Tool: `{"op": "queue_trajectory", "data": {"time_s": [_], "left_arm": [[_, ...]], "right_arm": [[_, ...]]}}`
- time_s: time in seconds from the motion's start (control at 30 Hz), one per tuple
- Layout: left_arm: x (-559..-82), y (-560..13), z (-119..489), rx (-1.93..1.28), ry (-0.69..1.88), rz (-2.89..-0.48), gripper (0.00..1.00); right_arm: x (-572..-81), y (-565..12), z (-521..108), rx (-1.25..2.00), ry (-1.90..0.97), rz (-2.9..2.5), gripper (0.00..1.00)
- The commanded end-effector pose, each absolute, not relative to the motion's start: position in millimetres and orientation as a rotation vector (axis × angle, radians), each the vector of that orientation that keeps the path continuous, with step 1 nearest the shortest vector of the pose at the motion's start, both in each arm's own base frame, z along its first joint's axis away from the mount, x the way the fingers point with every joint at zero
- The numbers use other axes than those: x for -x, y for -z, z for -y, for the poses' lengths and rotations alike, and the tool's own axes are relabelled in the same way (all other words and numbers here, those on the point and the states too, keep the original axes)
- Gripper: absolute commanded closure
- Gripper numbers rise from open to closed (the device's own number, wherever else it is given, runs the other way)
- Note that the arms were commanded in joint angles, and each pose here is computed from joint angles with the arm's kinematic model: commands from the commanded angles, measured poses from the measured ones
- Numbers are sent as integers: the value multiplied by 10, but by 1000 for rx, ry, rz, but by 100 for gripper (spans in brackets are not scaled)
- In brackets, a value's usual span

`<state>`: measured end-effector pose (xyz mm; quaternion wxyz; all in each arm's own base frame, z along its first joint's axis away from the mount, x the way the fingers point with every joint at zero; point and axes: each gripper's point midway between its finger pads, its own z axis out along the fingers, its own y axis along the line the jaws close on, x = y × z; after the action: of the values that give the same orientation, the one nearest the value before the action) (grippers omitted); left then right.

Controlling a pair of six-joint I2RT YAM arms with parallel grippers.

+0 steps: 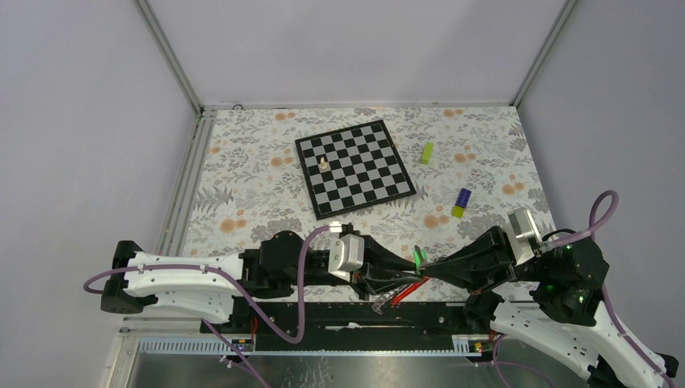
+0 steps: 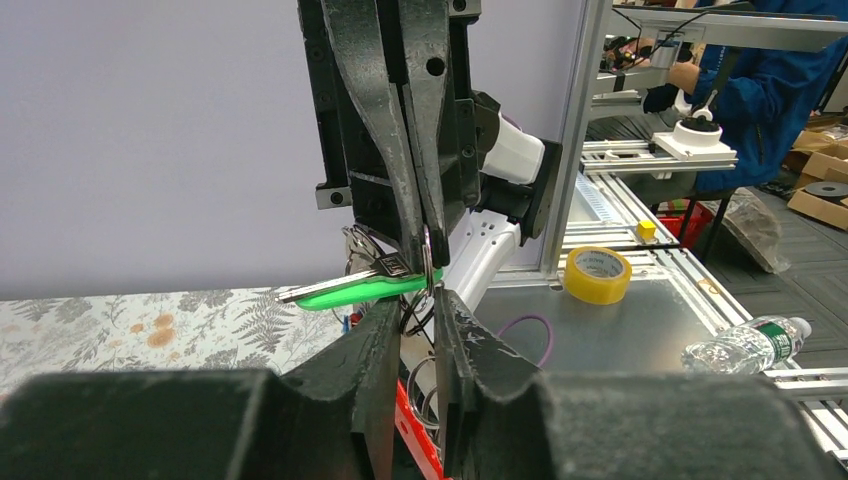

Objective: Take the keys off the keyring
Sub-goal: Remove the key from the keyring.

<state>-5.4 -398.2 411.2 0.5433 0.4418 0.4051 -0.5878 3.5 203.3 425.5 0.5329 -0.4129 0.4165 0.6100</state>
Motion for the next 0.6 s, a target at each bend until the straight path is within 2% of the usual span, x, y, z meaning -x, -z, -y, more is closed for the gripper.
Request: {"op": "queue_trajectory", "data": {"time_s": [0.0, 0.47, 0.57], "left_arm": [[83, -4440, 3898, -985, 1437, -877, 81], [88, -4405, 3842, -1014, 1434, -930, 100], [88, -4409, 3810, -1020, 1434, -945, 100]], "right_arm": [[14, -4413, -1994, 975, -1460, -912, 100], [-1, -4450, -1905, 1001, -1368, -924, 100], [5, -4425, -1912, 1032, -1355, -942, 100]]}}
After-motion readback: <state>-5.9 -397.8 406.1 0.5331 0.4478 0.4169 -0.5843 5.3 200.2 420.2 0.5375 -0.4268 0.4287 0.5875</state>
